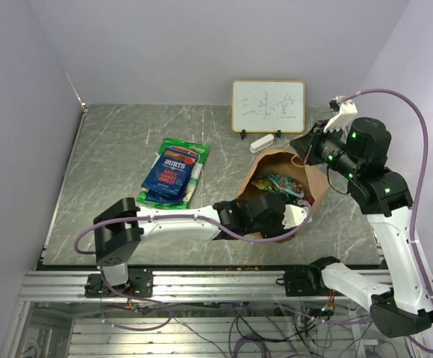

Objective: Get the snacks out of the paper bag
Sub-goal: Take out the snack from the paper bag.

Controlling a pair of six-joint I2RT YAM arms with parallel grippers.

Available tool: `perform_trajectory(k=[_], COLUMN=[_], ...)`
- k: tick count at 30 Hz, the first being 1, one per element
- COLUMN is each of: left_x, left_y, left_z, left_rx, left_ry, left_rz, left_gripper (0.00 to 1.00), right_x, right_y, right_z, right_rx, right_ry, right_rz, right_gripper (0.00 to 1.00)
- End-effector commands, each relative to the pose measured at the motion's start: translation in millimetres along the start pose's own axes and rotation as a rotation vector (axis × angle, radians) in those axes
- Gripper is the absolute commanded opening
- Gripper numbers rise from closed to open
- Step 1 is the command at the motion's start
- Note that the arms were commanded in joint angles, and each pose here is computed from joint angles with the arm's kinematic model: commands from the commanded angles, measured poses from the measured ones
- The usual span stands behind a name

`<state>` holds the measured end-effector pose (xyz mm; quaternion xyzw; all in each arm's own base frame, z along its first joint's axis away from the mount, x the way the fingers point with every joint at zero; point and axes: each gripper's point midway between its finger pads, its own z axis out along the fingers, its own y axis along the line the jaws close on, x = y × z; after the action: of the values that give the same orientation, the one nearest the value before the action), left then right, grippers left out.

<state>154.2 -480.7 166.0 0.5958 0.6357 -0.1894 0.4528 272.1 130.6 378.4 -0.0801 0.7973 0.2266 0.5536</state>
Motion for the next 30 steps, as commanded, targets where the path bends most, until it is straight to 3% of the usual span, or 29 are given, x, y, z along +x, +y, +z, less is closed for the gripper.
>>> perform_trajectory(k=[1, 8, 12, 15, 18, 20, 30], left_x=[6, 34, 47, 41, 22, 10, -45], left_y=[-2, 11, 17, 23, 31, 36, 53], left_z=[17, 38, 51, 52, 46, 39, -24], left_rx=[0.035, 0.002, -0.002, -0.022, -0.048, -0.061, -0.079], left_ry=[-0.001, 0.058, 0.088, 0.086, 0.036, 0.009, -0.116], left_rz=[0.010, 0.032, 0.055, 0.071, 0.069, 0.067, -0.046], left_gripper=[0.79, 0.83, 0.78, 0.66, 0.42, 0.31, 0.07], right_x=[-14, -19, -18, -18, -18, -18, -19], right_y=[1, 3, 2, 2, 1, 1, -3], right_z=[-4, -2, -4, -5, -6, -5, -7], right_rx=[0.007, 0.007, 0.011, 0.010, 0.016, 0.016, 0.035], right_ry=[-0.036, -0.037, -0.035, -0.033, -0.038, -0.039, -0.050], right_rz=[-0.005, -0.008, -0.003, -0.003, 0.000, 0.000, -0.019], right_gripper=[0.00, 0.00, 0.00, 0.00, 0.00, 0.00, 0.00])
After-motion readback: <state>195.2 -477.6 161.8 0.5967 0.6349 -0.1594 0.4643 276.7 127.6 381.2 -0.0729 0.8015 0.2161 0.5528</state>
